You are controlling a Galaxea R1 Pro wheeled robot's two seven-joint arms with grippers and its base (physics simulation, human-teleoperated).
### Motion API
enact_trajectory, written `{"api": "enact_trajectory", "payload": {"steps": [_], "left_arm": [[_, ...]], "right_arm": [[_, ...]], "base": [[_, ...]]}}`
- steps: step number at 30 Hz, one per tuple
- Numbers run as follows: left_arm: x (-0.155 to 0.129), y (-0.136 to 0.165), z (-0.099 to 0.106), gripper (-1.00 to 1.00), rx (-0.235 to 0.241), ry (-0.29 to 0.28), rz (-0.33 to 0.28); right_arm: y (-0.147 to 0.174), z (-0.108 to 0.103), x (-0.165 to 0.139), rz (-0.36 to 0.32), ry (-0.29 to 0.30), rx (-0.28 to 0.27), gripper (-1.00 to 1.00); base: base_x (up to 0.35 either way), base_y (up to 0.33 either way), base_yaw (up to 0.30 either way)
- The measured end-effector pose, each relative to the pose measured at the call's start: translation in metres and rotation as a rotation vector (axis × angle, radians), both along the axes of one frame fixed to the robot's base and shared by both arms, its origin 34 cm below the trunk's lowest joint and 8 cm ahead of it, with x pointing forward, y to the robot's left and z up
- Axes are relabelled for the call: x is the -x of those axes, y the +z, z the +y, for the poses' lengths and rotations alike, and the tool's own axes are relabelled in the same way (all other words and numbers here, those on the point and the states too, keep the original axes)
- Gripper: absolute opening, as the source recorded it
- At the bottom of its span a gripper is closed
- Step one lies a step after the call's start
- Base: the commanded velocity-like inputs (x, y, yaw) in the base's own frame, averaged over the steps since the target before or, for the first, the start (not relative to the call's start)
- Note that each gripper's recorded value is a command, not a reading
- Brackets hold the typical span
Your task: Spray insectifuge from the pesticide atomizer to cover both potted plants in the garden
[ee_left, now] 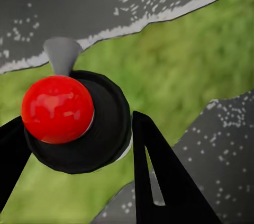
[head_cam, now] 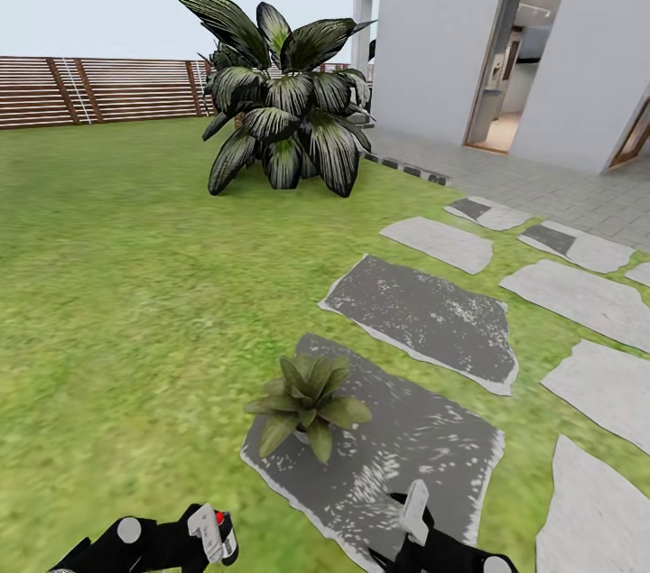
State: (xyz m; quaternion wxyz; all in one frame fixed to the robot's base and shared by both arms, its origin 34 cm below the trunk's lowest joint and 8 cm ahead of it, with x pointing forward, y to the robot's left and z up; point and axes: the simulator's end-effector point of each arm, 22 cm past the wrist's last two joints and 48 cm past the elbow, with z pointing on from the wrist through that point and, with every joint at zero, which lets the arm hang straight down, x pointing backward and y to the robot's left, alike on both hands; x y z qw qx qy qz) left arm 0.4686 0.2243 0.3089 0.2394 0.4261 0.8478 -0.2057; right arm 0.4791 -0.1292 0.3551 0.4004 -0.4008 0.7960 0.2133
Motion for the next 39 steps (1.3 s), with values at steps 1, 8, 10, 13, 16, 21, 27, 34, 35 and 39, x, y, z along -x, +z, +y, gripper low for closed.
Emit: {"api": "enact_trajectory", "payload": {"steps": [1,8,10,13,16,21,27,34,35,39], "left_arm": [[-0.003,0.001,0.001,-1.0,-0.001,-0.002,-0.005],[-0.022,0.013,0.006,-1.0,0.0,-0.025,-0.022],[-0.029,0.019,0.004,-1.0,0.012,-0.044,-0.018],[-0.035,0.024,0.003,-1.0,0.016,-0.054,-0.006],[-0.034,0.024,0.003,-1.0,0.006,-0.058,0.018],[-0.045,0.036,-0.007,-1.0,0.003,-0.121,0.051],[-0.064,0.049,-0.008,-1.0,-0.015,-0.117,0.068],[-0.071,0.061,-0.014,-1.0,-0.008,-0.138,0.075],[-0.07,0.063,-0.016,-1.0,-0.002,-0.148,0.078],[-0.071,0.068,-0.02,-1.0,0.007,-0.162,0.089]], "right_arm": [[-0.001,-0.004,0.0,0.001,-0.002,0.006,1.0],[-0.001,-0.01,-0.001,-0.002,-0.003,0.014,1.0],[-0.001,-0.011,-0.002,-0.003,-0.003,0.016,1.0],[-0.001,-0.012,-0.002,-0.004,-0.003,0.016,1.0],[0.0,-0.012,-0.002,-0.005,-0.002,0.017,1.0],[0.009,-0.016,-0.015,-0.041,0.002,0.028,1.0],[0.037,-0.021,-0.063,-0.112,-0.011,0.05,1.0],[0.051,-0.009,-0.086,-0.089,0.045,0.051,1.0],[0.053,-0.004,-0.088,-0.091,0.064,0.053,1.0],[0.057,0.021,-0.083,-0.033,0.174,0.06,1.0]], "base": [[0.0,0.0,0.0],[0.0,0.0,0.0],[0.0,0.0,0.0],[0.0,0.0,0.0],[0.0,0.0,0.0],[0.0,0.0,0.0],[0.0,0.0,0.0],[0.0,0.0,0.0],[0.0,0.0,0.0],[0.0,0.0,0.0]]}}
